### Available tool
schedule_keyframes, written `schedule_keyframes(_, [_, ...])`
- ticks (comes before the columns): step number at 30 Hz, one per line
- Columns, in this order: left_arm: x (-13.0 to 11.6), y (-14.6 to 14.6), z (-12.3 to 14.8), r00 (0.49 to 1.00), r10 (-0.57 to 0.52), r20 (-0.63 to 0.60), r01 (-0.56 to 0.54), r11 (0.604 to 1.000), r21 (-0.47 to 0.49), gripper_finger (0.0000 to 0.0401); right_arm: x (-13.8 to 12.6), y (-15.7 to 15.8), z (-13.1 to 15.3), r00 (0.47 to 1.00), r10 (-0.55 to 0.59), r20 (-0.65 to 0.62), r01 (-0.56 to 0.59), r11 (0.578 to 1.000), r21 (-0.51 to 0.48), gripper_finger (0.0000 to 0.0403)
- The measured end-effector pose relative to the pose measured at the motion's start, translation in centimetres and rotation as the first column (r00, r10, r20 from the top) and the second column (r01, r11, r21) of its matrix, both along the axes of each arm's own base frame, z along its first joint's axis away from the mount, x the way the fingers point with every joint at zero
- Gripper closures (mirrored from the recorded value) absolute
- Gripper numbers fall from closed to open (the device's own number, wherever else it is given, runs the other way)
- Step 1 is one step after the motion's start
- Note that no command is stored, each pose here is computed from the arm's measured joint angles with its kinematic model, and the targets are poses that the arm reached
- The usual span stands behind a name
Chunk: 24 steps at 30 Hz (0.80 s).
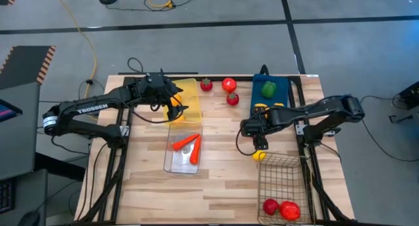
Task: Sort produce into baskets
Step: Put the red bell pepper into the blue bin
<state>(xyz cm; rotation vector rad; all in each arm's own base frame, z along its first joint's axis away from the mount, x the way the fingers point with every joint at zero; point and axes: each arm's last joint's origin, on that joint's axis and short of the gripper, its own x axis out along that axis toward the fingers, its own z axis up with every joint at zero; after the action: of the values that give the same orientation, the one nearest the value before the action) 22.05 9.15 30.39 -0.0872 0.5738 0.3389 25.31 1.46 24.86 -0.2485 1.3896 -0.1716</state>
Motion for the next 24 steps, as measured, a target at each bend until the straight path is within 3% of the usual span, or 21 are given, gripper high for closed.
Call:
schedule_keyframes(12, [0.0, 0.0, 0.0, 1.000, 0.000, 0.000, 0.000, 1.000, 0.001, 0.0010, -1.3, -0.1, -3.7, 0.990, 0.094, -0.105, -0.097, 0.995, -0.024, 0.0003])
schedule_keyframes(24, [0.0, 0.0, 0.0, 1.000, 0.000, 0.000, 0.000, 1.000, 0.001, 0.0010, -1.3, -0.7, -5.2, 0.987, 0.137, -0.089, -0.146, 0.983, -0.109, 0.0003])
